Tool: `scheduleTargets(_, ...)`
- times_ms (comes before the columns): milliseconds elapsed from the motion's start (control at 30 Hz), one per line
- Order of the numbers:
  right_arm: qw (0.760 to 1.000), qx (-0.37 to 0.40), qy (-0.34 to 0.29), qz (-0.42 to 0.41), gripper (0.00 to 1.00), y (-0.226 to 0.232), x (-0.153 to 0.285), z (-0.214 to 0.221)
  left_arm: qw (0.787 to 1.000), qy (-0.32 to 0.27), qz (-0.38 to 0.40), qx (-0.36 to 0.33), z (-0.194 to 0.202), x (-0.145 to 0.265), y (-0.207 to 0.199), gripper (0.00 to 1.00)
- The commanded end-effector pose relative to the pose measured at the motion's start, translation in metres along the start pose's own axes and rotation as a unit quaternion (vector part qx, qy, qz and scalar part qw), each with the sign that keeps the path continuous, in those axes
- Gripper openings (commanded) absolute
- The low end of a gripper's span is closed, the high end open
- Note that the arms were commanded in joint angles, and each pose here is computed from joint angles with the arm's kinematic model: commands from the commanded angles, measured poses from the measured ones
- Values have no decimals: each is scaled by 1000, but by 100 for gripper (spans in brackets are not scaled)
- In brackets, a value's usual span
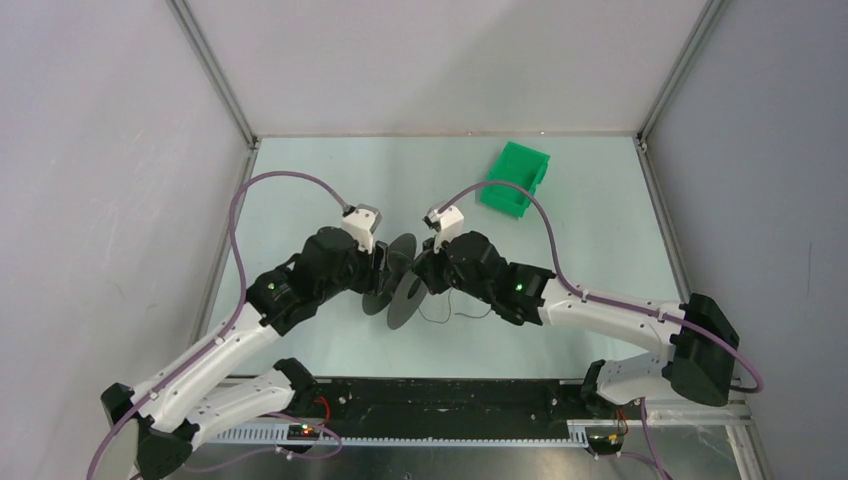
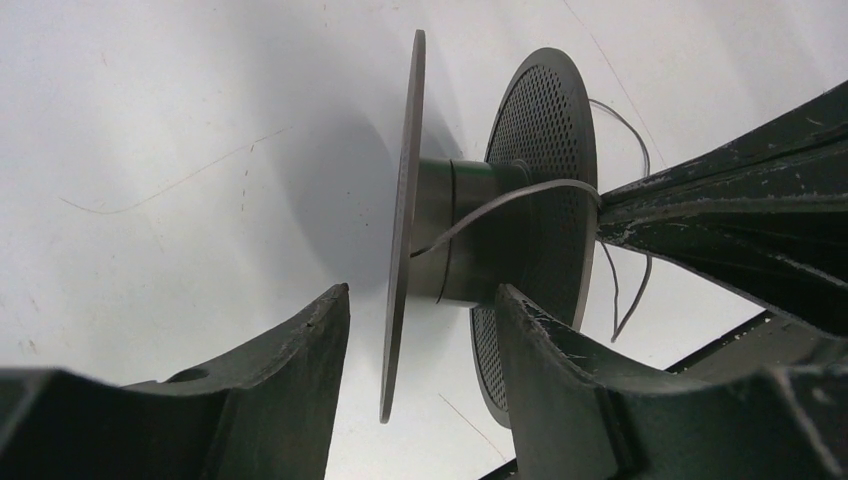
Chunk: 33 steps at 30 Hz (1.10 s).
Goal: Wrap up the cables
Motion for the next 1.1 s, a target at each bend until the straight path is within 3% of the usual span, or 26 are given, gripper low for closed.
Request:
scheduleTargets(0,1000,-17,-21,-14,0,12,-4,-13,1000,-19,-3,6,-10,-4,-1,59)
scheduleTargets(333,999,-24,-15,-17,0,16,-4,-9,1000,-14,-9,4,-13,-9,-2,55)
scheduleTargets(467,1000,2,-23,-11,0,12,6,-16,1000,-22,-5,6,-11,-4,-1,59)
scheduleTargets(633,991,118,-57,-27,0,-1,34,-45,999,-40,3,17,-10,6,0,63)
scheduleTargets(833,966,231,-107,-42,0,-24,52,-77,999,-41,23,-10,-10,9,-2,59)
scheduleTargets(967,937,322,-113,-72,0,-42,51,-87,998,-40,35,-23,-10,9,-4,57)
scheduleTargets(1067,902,402,-128,-92,0,-54,42,-95,998,-43,31,-21,-12,10,-3,58)
Point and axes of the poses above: each gripper's point midway between its finger pads, its own x axis back along the fingers, its own y axis along the line the jaws close on, z = x × y, the point moved 7 cm from there along x, back along the fingers
